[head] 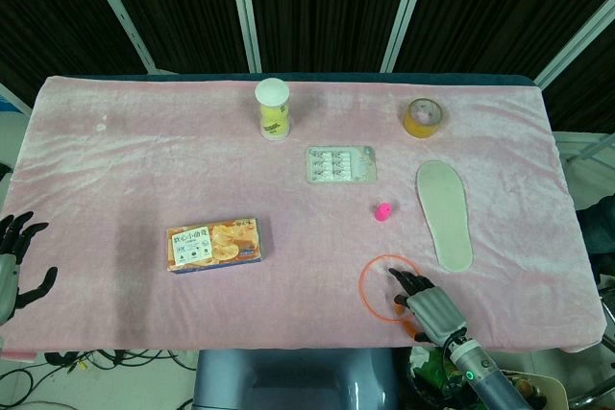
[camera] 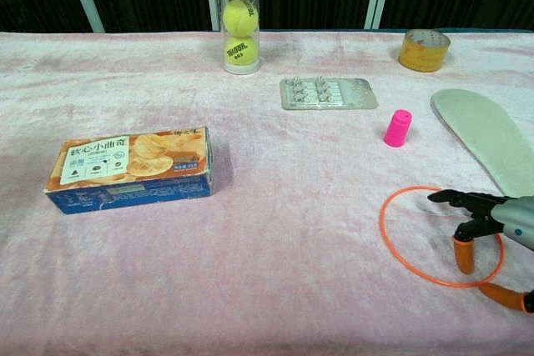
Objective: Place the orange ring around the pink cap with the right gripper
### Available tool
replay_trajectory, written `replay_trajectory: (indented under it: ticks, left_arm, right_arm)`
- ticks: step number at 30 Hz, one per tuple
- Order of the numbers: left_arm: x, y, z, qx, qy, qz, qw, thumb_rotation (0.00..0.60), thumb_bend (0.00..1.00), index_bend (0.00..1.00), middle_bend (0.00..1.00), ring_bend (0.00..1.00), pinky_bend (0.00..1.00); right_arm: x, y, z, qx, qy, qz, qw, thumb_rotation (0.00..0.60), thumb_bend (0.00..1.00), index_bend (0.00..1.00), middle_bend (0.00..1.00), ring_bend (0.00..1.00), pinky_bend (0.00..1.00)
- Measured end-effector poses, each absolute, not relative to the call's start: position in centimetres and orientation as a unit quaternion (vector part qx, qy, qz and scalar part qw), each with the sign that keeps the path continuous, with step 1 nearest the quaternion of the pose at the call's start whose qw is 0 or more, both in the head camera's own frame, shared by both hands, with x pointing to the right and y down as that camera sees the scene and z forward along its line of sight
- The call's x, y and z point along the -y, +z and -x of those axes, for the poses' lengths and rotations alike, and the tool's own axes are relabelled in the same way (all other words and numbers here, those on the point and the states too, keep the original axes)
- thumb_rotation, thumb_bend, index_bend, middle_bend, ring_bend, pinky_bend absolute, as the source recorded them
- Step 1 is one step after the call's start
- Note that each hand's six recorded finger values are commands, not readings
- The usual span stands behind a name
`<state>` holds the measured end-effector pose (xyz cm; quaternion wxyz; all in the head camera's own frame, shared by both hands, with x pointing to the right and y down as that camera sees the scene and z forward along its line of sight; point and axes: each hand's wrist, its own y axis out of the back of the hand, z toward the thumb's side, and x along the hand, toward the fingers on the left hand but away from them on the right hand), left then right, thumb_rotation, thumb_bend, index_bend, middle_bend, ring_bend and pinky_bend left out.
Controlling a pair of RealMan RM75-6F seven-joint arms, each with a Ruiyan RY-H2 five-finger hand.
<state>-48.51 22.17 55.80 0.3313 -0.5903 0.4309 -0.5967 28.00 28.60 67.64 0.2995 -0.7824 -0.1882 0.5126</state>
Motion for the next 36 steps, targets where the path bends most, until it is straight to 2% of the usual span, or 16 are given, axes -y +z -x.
replay_trajectory:
  ticks: [36]
  left_arm:
    - [-22.17, 55.79, 48.53, -0.432, -0.597, 0.589, 0.332, 0.6, 0.33, 0.19, 0.07, 0.0, 0.0]
  right_arm:
    - [-28.7, 67.94, -27.99, 0.186, 0.515, 0.783, 0.295, 0.6, 0.32, 0.52, 0.0, 0.07, 0.16]
